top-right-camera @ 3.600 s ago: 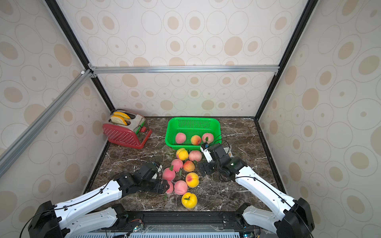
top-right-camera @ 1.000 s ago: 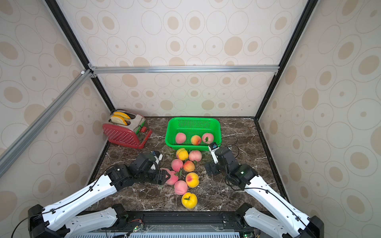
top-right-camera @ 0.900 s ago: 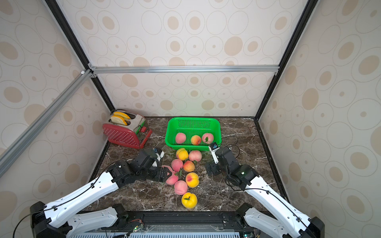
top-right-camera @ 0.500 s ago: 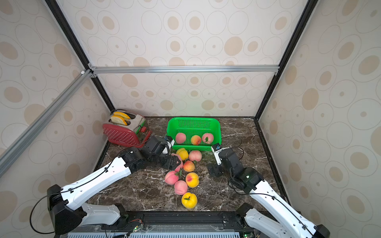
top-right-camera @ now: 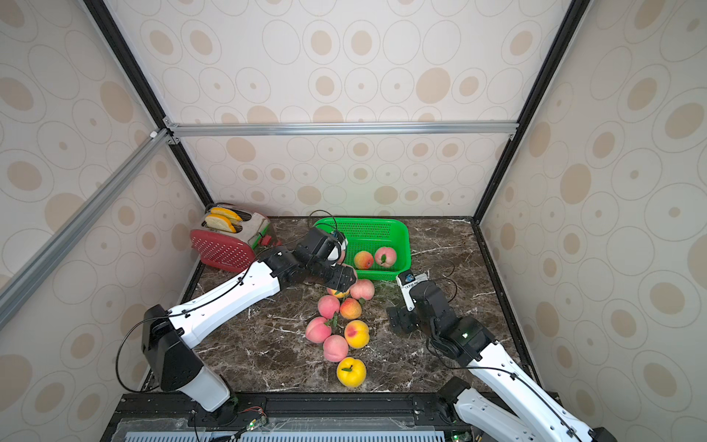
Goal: Put the peaches into the basket
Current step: Place the peach in the basket.
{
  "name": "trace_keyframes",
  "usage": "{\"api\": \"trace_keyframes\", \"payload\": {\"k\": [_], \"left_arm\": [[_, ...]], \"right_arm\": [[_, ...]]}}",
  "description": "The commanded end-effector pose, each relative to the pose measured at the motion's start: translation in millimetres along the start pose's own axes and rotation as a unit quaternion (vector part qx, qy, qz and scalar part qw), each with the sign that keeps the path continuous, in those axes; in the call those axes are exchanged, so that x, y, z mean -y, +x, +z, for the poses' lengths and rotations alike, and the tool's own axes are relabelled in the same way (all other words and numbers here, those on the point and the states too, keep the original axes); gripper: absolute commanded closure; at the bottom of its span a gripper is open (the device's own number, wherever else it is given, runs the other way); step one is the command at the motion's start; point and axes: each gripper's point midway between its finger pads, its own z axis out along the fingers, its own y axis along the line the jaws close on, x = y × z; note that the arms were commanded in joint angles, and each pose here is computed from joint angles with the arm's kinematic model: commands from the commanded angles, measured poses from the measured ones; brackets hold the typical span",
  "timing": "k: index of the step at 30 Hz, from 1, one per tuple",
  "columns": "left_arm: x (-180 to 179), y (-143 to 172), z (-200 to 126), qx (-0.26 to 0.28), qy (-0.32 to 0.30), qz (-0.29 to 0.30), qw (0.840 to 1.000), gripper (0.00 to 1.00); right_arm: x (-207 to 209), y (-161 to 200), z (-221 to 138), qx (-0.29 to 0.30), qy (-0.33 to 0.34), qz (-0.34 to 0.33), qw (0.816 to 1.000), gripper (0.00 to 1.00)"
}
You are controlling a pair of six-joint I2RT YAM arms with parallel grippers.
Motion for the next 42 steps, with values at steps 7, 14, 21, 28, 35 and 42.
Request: {"api": "trace_keyframes", "payload": {"k": [7,14,21,28,35,42], "left_arm": [[-50.2,-83.3,50.9,0.029,-0.055,-0.008,0.998,0.43],[-65.3,-102.2,93.1,0.011,-0.059,-0.018,0.998,0.43],[-69.4,-85.8,117.9,-0.018,-0.059,-0.019,0.998,0.42],[-73.6,-66.7,132.9,-0.038,-0.059,-0.022,0.997,0.41],[-78.5,-62.3,143.6,-0.049,-0.067,-0.014,0.996,0.41],[-80.1,-53.9,154.1,-0.063,-0.066,-0.014,0.996,0.39]], "right_arm": [[1.0,3.7,-3.6,-0.002,0.002,0.002,1.0,0.0],[7.2,3.7,-7.7,0.002,0.016,-0.002,1.0,0.0],[9.7,3.7,-8.9,0.003,0.022,-0.006,1.0,0.0],[10.2,3.1,-8.2,0.003,0.024,-0.008,1.0,0.0],[8.4,4.7,-6.3,0.001,0.02,-0.007,1.0,0.0],[7.7,9.6,-3.5,-0.002,0.018,-0.001,1.0,0.0]]}}
